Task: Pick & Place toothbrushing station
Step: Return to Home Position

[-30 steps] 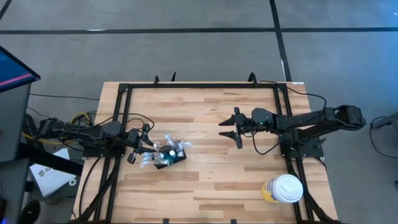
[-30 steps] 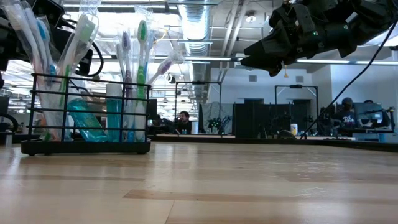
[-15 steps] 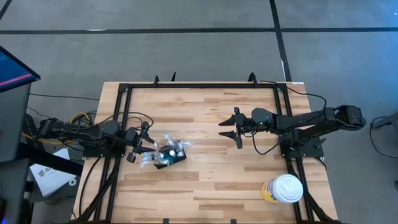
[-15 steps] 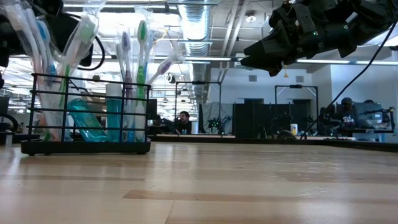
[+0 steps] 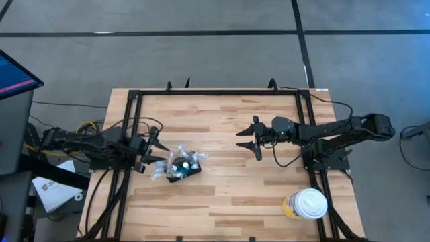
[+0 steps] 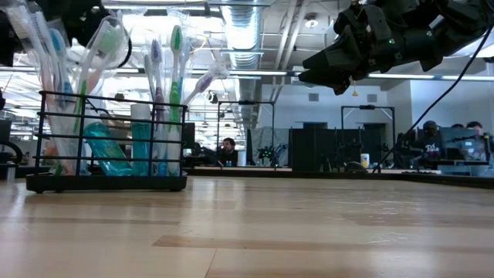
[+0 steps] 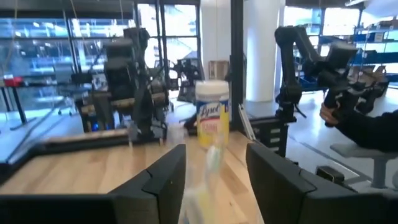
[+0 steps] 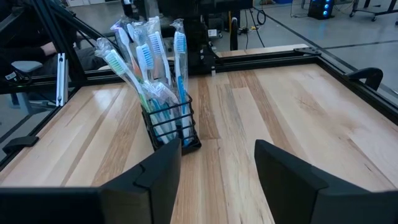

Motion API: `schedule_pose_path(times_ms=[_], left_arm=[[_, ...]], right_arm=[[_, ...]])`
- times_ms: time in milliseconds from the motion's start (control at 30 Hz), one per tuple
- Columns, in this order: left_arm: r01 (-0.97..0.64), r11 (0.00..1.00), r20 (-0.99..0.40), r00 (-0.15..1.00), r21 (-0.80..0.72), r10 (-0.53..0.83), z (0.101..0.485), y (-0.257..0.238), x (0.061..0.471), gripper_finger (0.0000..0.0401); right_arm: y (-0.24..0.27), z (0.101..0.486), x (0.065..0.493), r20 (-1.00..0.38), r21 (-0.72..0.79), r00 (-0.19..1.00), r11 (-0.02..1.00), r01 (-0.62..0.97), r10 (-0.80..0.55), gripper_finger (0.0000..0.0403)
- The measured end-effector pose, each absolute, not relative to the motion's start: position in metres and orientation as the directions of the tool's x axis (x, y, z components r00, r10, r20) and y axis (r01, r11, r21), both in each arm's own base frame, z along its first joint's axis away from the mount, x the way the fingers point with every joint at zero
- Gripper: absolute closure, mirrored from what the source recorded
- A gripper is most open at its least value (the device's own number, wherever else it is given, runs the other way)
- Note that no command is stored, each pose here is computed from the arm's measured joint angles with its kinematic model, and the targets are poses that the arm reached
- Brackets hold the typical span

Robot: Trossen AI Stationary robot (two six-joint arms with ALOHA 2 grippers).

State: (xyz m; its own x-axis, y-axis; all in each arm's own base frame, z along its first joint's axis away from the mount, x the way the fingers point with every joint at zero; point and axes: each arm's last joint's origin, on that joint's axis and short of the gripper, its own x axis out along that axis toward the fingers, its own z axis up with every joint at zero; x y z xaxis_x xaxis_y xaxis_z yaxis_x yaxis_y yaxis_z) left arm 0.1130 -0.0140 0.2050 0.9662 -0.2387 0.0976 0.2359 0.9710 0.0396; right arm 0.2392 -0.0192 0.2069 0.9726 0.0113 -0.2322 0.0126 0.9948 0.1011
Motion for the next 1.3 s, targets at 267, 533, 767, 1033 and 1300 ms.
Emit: schedule_pose_path(times_ms=[267, 533, 767, 1033, 1300], left_arm=[[0.114, 0.987, 0.175, 0.976, 0.112, -0.133, 0.231, -0.011, 0.111, 0.0242], [-0.155, 0.982, 0.197, 0.972, 0.107, 0.132, 0.239, -0.003, 0.109, 0.0242], [-0.216, 0.97, 0.2, 0.961, 0.115, 0.191, 0.24, 0.0, 0.109, 0.0256], [-0.335, 0.939, 0.156, 0.934, 0.078, 0.32, 0.232, 0.014, 0.111, 0.0273], [-0.366, 0.929, 0.085, 0.928, 0.044, 0.362, 0.225, 0.041, 0.116, 0.0286]], right_arm=[[-0.019, 0.207, 0.239, -0.232, 0.101, 0.973, 0.995, 0.012, 0.012, 0.0207], [-0.019, 0.207, 0.239, -0.232, 0.101, 0.973, 0.995, 0.013, 0.011, 0.0209], [-0.019, 0.207, 0.239, -0.232, 0.101, 0.973, 0.995, 0.012, 0.012, 0.0206], [-0.019, 0.207, 0.239, -0.232, 0.101, 0.973, 0.995, 0.013, 0.011, 0.0209], [-0.019, 0.207, 0.239, -0.231, 0.101, 0.973, 0.995, 0.012, 0.012, 0.0208]])
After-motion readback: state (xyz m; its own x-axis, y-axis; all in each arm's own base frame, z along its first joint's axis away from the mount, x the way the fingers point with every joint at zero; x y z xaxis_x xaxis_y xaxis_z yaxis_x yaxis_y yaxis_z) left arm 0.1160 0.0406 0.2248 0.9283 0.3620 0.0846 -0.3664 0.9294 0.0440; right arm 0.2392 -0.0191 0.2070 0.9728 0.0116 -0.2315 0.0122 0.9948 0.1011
